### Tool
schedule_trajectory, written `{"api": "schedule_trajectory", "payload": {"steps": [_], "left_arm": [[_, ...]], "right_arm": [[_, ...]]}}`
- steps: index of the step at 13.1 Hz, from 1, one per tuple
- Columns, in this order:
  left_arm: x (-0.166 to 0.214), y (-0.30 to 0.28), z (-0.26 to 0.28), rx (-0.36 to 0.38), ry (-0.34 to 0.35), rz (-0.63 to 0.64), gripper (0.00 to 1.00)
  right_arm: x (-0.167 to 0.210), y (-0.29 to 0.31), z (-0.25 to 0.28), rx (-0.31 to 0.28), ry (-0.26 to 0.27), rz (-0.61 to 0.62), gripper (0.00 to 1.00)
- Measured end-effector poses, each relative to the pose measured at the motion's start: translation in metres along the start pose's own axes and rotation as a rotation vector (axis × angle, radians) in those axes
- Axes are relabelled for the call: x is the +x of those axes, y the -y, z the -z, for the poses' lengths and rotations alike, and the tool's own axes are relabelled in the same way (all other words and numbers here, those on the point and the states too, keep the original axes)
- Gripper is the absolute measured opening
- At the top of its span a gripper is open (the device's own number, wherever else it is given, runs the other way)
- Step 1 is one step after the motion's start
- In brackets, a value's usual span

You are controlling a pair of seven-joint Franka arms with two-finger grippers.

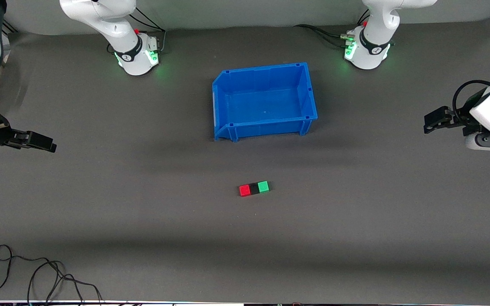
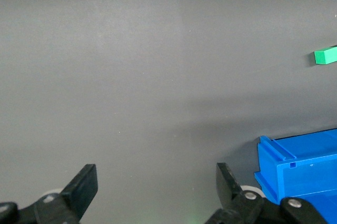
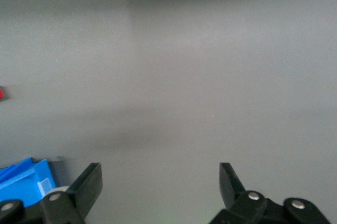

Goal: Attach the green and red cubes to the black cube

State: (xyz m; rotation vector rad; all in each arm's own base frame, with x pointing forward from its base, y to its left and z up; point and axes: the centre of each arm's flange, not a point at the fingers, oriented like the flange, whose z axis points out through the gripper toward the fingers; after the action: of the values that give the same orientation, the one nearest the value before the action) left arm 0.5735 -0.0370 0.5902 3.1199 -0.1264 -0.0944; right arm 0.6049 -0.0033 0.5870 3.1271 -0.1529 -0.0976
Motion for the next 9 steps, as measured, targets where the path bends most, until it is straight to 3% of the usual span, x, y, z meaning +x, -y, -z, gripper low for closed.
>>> {"api": "schedule_trajectory", "payload": {"steps": [5, 9], "left_arm": [[0.001, 0.007, 0.001, 0.012, -0.013, 0.007, 1.00], [0.000, 0.009, 0.003, 0.019, -0.014, -0.003, 1.00]], "right_arm": [[-0.021, -0.012, -0.011, 0.010, -0.043, 0.045, 0.99], [-0.028, -0.007, -0.014, 0.014, -0.037, 0.057, 0.99]]}}
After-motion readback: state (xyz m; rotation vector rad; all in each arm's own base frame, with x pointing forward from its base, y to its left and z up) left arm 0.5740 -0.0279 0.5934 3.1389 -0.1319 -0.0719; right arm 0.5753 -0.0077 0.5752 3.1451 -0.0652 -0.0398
